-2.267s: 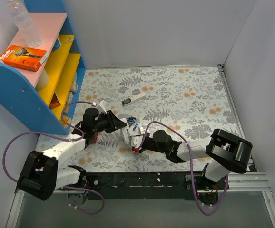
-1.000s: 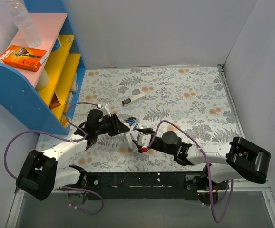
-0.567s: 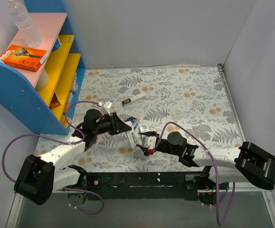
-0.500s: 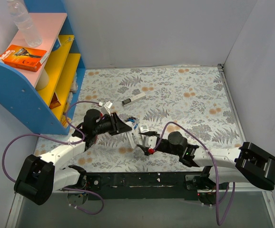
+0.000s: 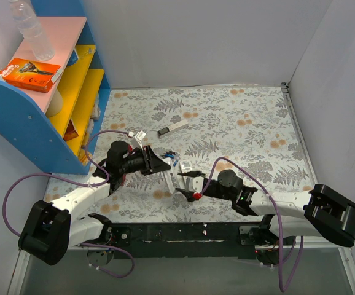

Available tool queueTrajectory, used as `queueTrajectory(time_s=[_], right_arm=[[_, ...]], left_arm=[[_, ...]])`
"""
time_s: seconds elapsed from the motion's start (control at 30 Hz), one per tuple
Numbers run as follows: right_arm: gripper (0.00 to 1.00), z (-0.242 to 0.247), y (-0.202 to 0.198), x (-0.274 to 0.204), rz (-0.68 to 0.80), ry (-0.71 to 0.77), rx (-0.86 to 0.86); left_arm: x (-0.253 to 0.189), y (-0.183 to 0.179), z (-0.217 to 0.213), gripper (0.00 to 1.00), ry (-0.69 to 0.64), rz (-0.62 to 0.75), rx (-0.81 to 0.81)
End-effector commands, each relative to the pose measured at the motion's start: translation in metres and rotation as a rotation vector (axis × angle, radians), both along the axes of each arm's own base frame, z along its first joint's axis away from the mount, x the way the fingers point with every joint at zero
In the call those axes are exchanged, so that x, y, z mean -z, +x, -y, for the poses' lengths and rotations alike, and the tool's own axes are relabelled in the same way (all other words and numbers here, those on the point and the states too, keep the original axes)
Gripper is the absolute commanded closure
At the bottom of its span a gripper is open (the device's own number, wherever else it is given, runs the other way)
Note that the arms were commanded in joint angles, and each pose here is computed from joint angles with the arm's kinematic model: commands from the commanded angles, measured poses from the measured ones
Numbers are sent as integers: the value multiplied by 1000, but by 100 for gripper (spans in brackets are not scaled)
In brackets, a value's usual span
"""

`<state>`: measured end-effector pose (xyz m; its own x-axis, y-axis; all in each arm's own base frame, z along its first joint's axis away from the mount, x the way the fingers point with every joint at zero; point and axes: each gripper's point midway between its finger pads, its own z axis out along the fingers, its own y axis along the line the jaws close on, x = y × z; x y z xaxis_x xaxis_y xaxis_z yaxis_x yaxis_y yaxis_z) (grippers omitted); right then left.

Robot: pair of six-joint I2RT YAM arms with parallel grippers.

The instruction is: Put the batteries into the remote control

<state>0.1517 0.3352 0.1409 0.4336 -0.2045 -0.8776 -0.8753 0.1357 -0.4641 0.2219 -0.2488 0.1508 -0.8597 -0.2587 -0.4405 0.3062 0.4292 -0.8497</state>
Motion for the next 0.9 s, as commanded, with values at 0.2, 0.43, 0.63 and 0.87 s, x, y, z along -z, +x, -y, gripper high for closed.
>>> queueTrajectory(time_s=[0.2, 0.43, 0.63, 0.87], right_arm=[[39, -5, 2, -6, 32, 14, -19], [39, -12, 6, 1, 72, -21, -32], [39, -15, 11, -2, 95, -21, -22], [40, -19, 15, 5, 131, -61, -23]], left_arm=[[-26, -5, 7, 100, -80, 39, 59], [-33, -12, 11, 100, -113, 34, 103], [-33, -16, 14, 100, -133, 4, 138], [-29, -17, 16, 100, -132, -32, 155]])
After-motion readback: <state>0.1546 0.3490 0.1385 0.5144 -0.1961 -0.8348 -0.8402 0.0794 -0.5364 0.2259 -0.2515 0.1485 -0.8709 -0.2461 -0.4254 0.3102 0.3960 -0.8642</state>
